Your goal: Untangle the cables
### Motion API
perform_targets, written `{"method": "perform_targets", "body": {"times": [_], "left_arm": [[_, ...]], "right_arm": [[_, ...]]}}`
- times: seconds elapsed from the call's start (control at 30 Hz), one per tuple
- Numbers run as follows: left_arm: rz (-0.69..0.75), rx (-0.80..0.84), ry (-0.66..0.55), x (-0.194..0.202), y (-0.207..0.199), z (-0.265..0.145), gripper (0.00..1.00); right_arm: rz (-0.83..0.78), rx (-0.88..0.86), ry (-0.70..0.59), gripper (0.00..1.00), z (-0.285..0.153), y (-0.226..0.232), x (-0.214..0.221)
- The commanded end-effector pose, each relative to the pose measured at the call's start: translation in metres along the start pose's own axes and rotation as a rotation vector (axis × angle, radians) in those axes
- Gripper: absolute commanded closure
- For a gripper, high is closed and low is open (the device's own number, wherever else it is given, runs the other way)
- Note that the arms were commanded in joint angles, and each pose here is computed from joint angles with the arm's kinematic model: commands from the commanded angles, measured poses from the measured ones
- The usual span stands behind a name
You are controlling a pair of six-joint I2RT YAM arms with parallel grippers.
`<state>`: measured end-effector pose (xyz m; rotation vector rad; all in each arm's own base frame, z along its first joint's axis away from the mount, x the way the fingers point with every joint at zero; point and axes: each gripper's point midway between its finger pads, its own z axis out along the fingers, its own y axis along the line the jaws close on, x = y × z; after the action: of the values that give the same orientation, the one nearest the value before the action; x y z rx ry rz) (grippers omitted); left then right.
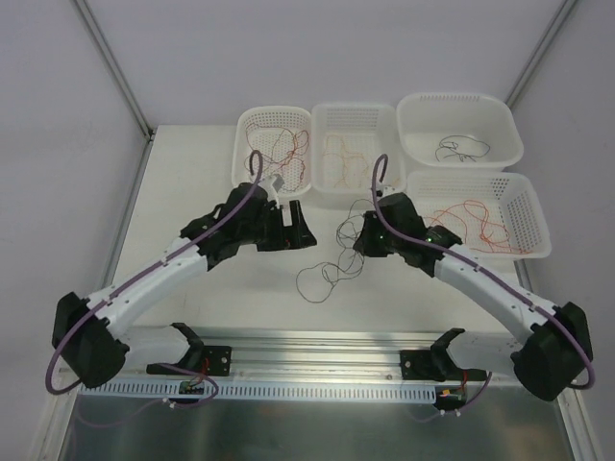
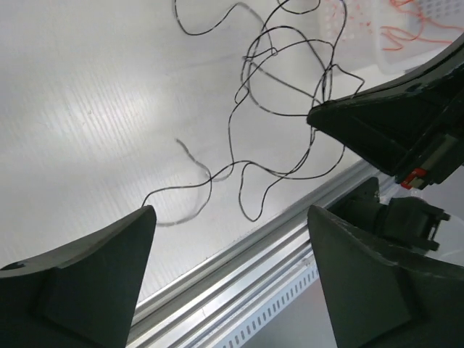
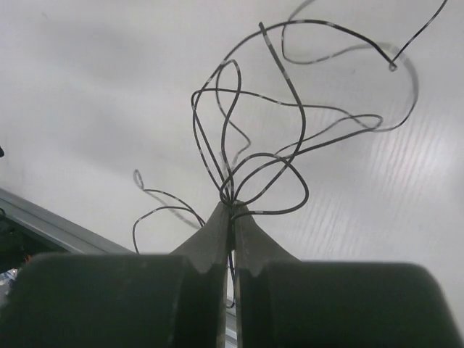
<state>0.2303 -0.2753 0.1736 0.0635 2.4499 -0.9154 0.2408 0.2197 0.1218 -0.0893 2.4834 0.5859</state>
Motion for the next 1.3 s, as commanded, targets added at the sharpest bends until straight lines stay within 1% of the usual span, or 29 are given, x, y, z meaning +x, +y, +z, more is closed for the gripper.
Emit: {"method": "perform_targets", "body": {"times": [0.0, 0.03, 0.07, 0.13, 0.17, 0.23, 0.27, 0.37, 0.4, 0.47, 0.53, 0.57, 0.6, 0.63, 0.67, 0.7, 0.73, 0.77, 0.8, 0.87, 0.93, 1.0, 1.03, 1.1, 1.13, 1.17, 1.2, 1.23, 1.27], "left_arm": [[0.103, 0.024, -0.103, -0.028, -0.007, -0.052, 0.11], [0.108, 0.024, -0.124, -0.034, -0.005, -0.061, 0.11], [0.127, 0.016, -0.139, -0.035, 0.000, -0.074, 0.10], [0.134, -0.021, -0.188, -0.051, 0.011, -0.090, 0.05], [0.163, -0.061, -0.193, -0.054, 0.021, -0.094, 0.03], [0.164, -0.156, -0.212, -0.061, 0.043, -0.101, 0.01], [0.179, -0.184, -0.217, -0.064, 0.050, -0.104, 0.01], [0.170, -0.268, -0.242, -0.072, 0.077, -0.110, 0.01], [0.164, -0.305, -0.245, -0.073, 0.087, -0.110, 0.01], [0.160, -0.398, -0.280, -0.081, 0.110, -0.119, 0.01], [0.156, -0.476, -0.297, -0.080, 0.129, -0.125, 0.01], [0.155, -0.553, -0.323, -0.083, 0.145, -0.133, 0.01], [0.153, -0.599, -0.316, -0.078, 0.158, -0.133, 0.01], [0.155, -0.642, -0.328, -0.078, 0.168, -0.137, 0.01], [0.168, -0.699, -0.360, -0.081, 0.178, -0.144, 0.01], [0.172, -0.738, -0.345, -0.073, 0.191, -0.141, 0.01], [0.178, -0.756, -0.355, -0.070, 0.196, -0.143, 0.01], [0.180, -0.771, -0.373, -0.070, 0.201, -0.143, 0.01], [0.175, -0.799, -0.356, -0.060, 0.212, -0.139, 0.01], [0.155, -0.811, -0.343, -0.046, 0.221, -0.136, 0.01], [0.133, -0.812, -0.346, -0.039, 0.224, -0.135, 0.01], [0.113, -0.794, -0.361, -0.036, 0.223, -0.134, 0.01], [0.116, -0.799, -0.383, -0.037, 0.222, -0.139, 0.01], [0.121, -0.838, -0.413, -0.041, 0.226, -0.146, 0.01], [0.125, -0.847, -0.416, -0.041, 0.228, -0.147, 0.01], [0.125, -0.855, -0.415, -0.041, 0.229, -0.147, 0.01], [0.126, -0.852, -0.417, -0.041, 0.229, -0.147, 0.01], [0.127, -0.847, -0.406, -0.040, 0.229, -0.144, 0.01], [0.125, -0.848, -0.402, -0.040, 0.230, -0.142, 0.01]], "right_arm": [[-0.139, 0.059, -0.107, 0.99, -0.058, -0.003, -0.035], [-0.162, 0.084, -0.101, 0.99, -0.070, -0.007, -0.037], [-0.175, 0.060, -0.163, 0.99, -0.091, 0.006, -0.059], [-0.230, 0.059, -0.195, 0.99, -0.120, 0.010, -0.073], [-0.243, 0.036, -0.260, 0.99, -0.143, 0.022, -0.093], [-0.285, 0.060, -0.311, 0.99, -0.167, 0.023, -0.110], [-0.306, 0.047, -0.378, 0.99, -0.191, 0.032, -0.128], [-0.349, 0.088, -0.444, 0.99, -0.216, 0.031, -0.153], [-0.346, 0.095, -0.498, 0.99, -0.232, 0.033, -0.168], [-0.361, 0.135, -0.537, 0.99, -0.242, 0.030, -0.185], [-0.351, 0.164, -0.618, 0.99, -0.264, 0.026, -0.208], [-0.351, 0.180, -0.627, 0.99, -0.263, 0.025, -0.217], [-0.340, 0.200, -0.660, 0.99, -0.272, 0.020, -0.228], [-0.337, 0.191, -0.719, 0.99, -0.284, 0.024, -0.243], [-0.343, 0.206, -0.750, 0.99, -0.290, 0.022, -0.253], [-0.326, 0.239, -0.789, 0.99, -0.291, 0.014, -0.272], [-0.325, 0.243, -0.825, 0.99, -0.298, 0.014, -0.284], [-0.319, 0.255, -0.850, 0.99, -0.301, 0.011, -0.294], [-0.306, 0.295, -0.870, 0.99, -0.301, -0.001, -0.306], [-0.281, 0.335, -0.928, 0.99, -0.299, -0.016, -0.336], [-0.266, 0.342, -0.961, 0.99, -0.285, -0.027, -0.362], [-0.242, 0.358, -1.011, 0.99, -0.286, -0.042, -0.384], [-0.229, 0.367, -0.993, 0.99, -0.266, -0.054, -0.395], [-0.197, 0.363, -1.031, 0.99, -0.258, -0.072, -0.416], [-0.189, 0.365, -1.015, 0.99, -0.238, -0.084, -0.425], [-0.177, 0.379, -1.015, 0.99, -0.231, -0.098, -0.432], [-0.172, 0.376, -1.042, 0.99, -0.231, -0.102, -0.443], [-0.161, 0.376, -1.041, 0.99, -0.225, -0.109, -0.448], [-0.144, 0.382, -1.006, 0.99, -0.199, -0.124, -0.454]]}}
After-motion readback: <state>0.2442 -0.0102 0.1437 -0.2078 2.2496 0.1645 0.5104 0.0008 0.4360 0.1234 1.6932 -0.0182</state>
